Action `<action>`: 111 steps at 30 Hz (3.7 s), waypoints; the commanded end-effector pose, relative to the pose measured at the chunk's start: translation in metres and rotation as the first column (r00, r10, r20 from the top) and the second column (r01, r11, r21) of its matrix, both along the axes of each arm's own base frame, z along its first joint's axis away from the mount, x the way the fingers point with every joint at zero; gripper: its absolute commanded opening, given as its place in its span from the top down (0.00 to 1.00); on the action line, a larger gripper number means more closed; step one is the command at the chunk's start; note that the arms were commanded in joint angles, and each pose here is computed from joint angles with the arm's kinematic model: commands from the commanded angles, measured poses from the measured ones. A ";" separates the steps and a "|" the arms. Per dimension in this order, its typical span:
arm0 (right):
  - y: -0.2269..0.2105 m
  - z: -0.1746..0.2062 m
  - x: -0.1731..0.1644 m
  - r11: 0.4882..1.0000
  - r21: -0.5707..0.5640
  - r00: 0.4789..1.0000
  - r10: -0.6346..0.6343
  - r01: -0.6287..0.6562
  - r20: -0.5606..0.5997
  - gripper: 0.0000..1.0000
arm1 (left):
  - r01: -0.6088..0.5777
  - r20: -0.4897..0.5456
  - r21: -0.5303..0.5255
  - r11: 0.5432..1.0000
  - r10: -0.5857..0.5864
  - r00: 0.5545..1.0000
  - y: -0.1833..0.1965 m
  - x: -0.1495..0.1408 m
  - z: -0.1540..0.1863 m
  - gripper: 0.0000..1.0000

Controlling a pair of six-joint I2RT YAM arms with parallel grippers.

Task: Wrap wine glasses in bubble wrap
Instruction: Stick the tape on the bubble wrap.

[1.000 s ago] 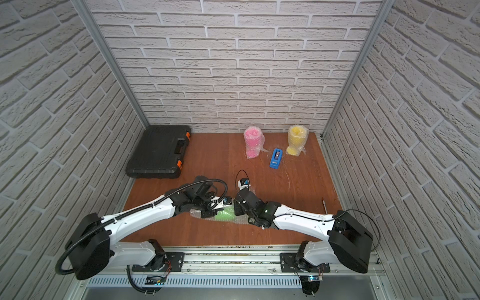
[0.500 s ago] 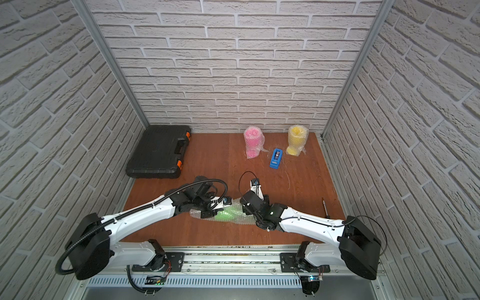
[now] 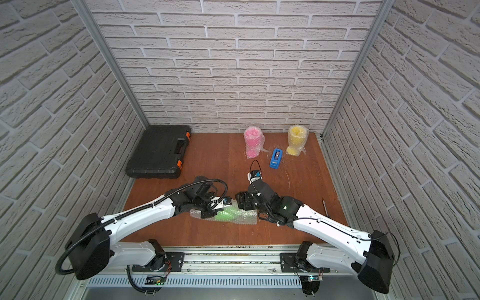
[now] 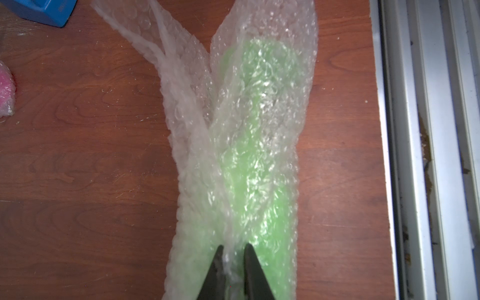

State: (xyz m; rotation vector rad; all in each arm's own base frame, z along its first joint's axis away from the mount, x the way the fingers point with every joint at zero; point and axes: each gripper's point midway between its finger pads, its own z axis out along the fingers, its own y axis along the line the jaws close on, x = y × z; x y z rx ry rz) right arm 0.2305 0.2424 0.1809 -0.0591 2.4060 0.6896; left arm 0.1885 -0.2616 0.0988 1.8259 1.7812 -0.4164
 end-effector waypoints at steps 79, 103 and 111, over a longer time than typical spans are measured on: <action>-0.008 0.049 0.035 0.864 -0.264 0.828 0.492 -0.428 0.270 0.44 | 0.140 -0.025 -0.009 0.990 -0.141 0.990 0.005 -0.032 -0.007 1.00; 0.036 -0.015 -0.010 0.370 -0.147 0.277 0.858 -0.917 0.432 0.50 | 0.177 0.026 -0.036 0.984 -0.176 0.984 0.006 -0.035 -0.002 1.00; 0.038 -0.028 -0.036 0.369 -0.141 0.285 0.866 -0.919 0.412 0.52 | 0.172 0.017 -0.053 0.984 -0.172 0.985 0.006 -0.034 0.000 1.00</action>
